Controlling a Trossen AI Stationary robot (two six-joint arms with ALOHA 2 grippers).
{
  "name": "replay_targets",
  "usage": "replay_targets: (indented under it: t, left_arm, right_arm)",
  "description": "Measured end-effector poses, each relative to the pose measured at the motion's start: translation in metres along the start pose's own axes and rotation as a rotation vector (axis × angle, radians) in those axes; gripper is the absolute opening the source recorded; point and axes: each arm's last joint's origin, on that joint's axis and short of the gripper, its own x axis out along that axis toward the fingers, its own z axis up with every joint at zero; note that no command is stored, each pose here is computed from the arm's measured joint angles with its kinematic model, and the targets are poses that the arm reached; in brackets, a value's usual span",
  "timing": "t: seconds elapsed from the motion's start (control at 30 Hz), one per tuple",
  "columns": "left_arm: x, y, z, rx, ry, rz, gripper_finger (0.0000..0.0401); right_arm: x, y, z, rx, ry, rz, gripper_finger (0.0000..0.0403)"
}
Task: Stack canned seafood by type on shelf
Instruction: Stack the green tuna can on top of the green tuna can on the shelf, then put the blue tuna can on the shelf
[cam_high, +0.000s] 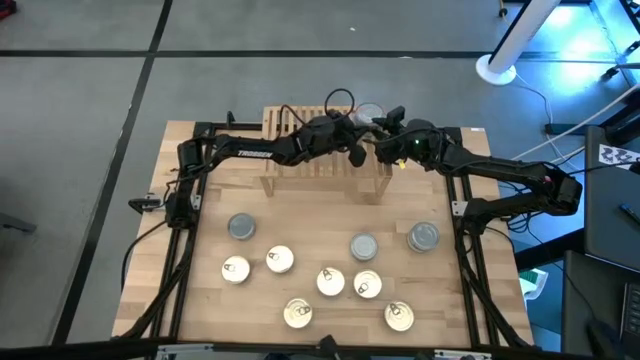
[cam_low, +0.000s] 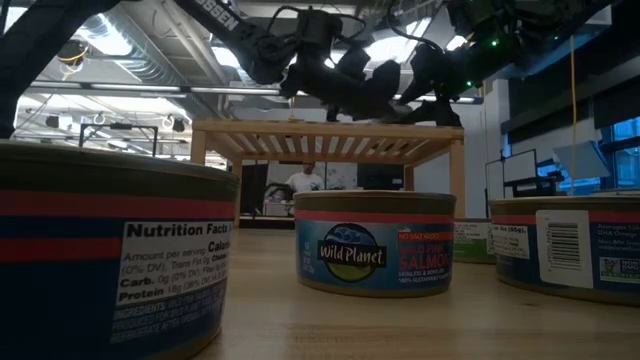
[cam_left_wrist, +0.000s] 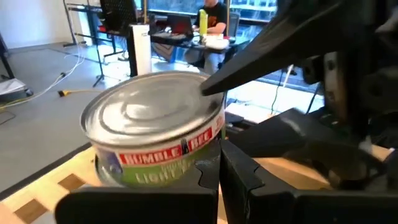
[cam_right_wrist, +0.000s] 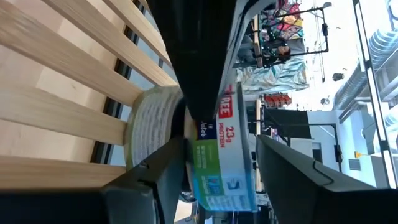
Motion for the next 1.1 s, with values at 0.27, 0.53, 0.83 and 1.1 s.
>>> replay_targets:
  t: [0.27,0.53,0.83,1.1]
  left_arm:
    - [0.000,0.001,-0.001,0.001,0.006,0.004,0.0001]
    - [-0.004,-0.002,0.006,0.004,0.003,-0.003,0.0001]
    - [-0.024,-0.012,0.029,0.044,0.013,-0.028,0.0001]
    - [-0.055,-0.022,0.055,0.078,0.074,-0.061,0.0001]
  right_arm:
    - [0.000,0.000,0.000,0.000,-0.001,0.000,0.0200]
    - [0.000,0.000,-0.002,0.002,0.075,-0.019,0.0200]
    - [-0.016,-0.001,0.017,-0.014,0.138,-0.077,0.0200]
    - [-0.035,0.003,0.042,-0.051,0.105,-0.104,0.0200]
